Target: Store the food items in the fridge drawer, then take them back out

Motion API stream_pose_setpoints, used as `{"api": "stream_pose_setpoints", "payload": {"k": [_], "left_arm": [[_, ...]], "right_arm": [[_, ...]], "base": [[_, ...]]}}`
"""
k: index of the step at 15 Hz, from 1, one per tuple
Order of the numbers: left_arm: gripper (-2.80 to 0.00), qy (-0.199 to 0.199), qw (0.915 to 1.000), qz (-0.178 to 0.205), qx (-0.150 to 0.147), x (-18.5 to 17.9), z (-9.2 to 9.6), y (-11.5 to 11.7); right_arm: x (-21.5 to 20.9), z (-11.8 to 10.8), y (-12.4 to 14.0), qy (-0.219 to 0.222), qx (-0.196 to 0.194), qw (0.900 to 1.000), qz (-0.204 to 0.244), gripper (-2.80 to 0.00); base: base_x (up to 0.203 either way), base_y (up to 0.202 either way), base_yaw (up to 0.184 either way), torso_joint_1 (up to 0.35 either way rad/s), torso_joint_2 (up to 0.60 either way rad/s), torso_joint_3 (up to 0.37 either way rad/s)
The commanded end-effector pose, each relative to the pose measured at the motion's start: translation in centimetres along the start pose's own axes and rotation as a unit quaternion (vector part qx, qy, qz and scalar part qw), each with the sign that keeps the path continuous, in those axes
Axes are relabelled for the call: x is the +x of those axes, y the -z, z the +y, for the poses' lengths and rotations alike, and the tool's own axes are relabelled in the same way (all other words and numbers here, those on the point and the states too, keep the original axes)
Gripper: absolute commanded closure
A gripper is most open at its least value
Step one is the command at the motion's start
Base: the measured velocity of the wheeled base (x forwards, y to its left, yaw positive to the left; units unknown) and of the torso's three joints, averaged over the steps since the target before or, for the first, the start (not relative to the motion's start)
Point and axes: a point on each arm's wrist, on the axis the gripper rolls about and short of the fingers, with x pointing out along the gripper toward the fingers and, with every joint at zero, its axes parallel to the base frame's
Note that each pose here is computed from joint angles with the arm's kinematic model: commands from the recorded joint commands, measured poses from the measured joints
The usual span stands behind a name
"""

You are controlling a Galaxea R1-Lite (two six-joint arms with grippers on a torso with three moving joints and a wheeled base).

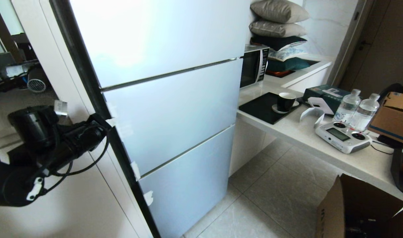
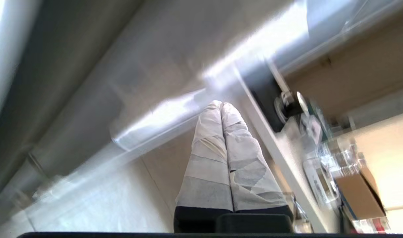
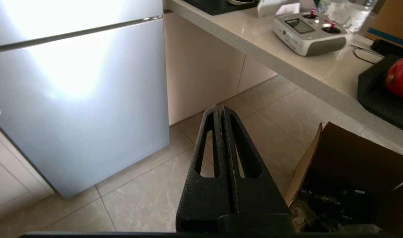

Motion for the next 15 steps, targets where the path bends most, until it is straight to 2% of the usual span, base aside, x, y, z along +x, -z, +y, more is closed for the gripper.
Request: {"api": "stream_pose_setpoints", "payload": {"k": [1, 5, 8, 10, 15], "left_arm": [[0.00, 0.000, 1.0000, -0.002, -0.002, -0.5, -0.1, 0.0], [0.00, -0.001, 1.0000, -0.003, -0.002, -0.5, -0.1, 0.0], [0.00, 0.000, 0.9997, -0.022, 0.004, -1.9, -0.5, -0.9], [0.00, -0.012, 0.9992, -0.036, 0.011, -2.5, 0.0, -1.6], [0.00, -0.022, 0.9987, -0.044, 0.011, -0.5, 1.1, -2.2]], "right_arm": [[0.0, 0.0, 0.0, -0.001, 0.000, 1.000, 0.000, 0.00], [0.0, 0.0, 0.0, -0.001, -0.001, 1.000, 0.001, 0.00], [0.0, 0.0, 0.0, -0.001, -0.001, 1.000, 0.000, 0.00], [0.0, 0.0, 0.0, -0.001, 0.000, 1.000, 0.001, 0.00], [0.0, 0.0, 0.0, -0.001, 0.000, 1.000, 0.001, 0.00]], "base": [[0.000, 0.000, 0.000, 0.000, 0.00, 0.000], [0.000, 0.000, 0.000, 0.000, 0.00, 0.000], [0.000, 0.000, 0.000, 0.000, 0.00, 0.000], [0.000, 0.000, 0.000, 0.000, 0.00, 0.000], [0.000, 0.000, 0.000, 0.000, 0.00, 0.000]]}}
